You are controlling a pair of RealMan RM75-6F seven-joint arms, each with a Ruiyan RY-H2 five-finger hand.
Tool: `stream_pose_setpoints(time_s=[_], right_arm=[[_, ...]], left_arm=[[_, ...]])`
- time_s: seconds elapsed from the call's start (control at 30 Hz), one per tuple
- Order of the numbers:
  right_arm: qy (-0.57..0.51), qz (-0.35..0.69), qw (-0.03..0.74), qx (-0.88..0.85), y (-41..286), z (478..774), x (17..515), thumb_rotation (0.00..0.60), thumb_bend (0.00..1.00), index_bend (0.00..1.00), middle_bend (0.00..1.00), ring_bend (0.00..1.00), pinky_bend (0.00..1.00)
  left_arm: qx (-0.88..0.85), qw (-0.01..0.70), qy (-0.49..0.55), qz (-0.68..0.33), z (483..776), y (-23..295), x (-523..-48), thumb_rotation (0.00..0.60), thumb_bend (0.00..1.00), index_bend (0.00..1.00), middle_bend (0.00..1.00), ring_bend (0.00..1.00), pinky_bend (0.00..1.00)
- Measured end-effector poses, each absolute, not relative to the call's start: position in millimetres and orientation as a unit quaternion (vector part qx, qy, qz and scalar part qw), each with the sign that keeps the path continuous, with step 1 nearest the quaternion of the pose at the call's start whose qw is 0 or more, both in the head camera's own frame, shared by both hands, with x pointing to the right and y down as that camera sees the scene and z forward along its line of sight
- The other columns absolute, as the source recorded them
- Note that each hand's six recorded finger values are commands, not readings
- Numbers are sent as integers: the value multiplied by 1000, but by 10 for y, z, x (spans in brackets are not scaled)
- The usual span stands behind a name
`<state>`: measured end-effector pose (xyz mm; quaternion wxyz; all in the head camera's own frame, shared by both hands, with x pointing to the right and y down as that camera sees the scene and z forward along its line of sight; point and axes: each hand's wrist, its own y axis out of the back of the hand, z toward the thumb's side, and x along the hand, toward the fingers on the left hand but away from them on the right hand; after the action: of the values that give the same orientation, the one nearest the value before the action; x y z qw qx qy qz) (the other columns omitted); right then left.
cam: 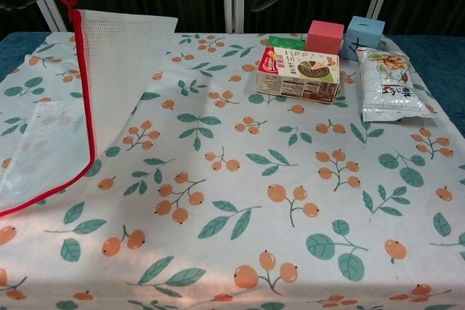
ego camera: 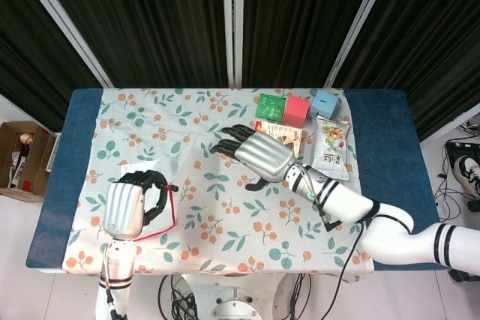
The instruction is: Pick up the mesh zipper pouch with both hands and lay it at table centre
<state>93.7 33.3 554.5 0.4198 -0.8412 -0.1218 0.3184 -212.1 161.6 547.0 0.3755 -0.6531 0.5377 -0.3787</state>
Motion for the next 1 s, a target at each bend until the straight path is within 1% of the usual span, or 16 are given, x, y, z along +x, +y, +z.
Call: stream_pose_setpoints(time_s=[0.17, 0.27, 0.5, 0.7, 0.83, 1.0], right_arm=[[-100, 307, 420, -848, 380, 5633, 601, 600, 48, 166, 178, 34, 100], [-91, 302, 423, -849, 387, 5687, 396, 600, 67, 178, 178, 34, 100], [-76, 292, 436, -848, 413, 5789, -19, 600, 168, 283, 177, 34, 100], [-69, 290, 436, -849, 474, 5879, -170, 600, 174, 325, 177, 34, 101], [-69, 288, 426, -855, 514, 5917, -197, 600, 176, 367, 178, 34, 101], [-72, 283, 417, -861, 529, 5939, -200, 600, 176, 386, 186, 34, 101]], left_arm=[[-654, 379, 534, -378, 5457, 1657, -2105, 600, 469, 659, 608, 578, 610], [-656, 379, 533, -377, 5459, 1668, -2096, 600, 468, 659, 608, 578, 610], [-655, 382, 530, -379, 5453, 1678, -2105, 600, 468, 659, 608, 578, 610], [-655, 382, 531, -379, 5439, 1689, -2119, 600, 469, 659, 607, 578, 610], [-656, 384, 529, -378, 5432, 1694, -2107, 600, 468, 659, 607, 577, 610], [-658, 384, 526, -379, 5436, 1701, -2094, 600, 468, 659, 607, 577, 610]])
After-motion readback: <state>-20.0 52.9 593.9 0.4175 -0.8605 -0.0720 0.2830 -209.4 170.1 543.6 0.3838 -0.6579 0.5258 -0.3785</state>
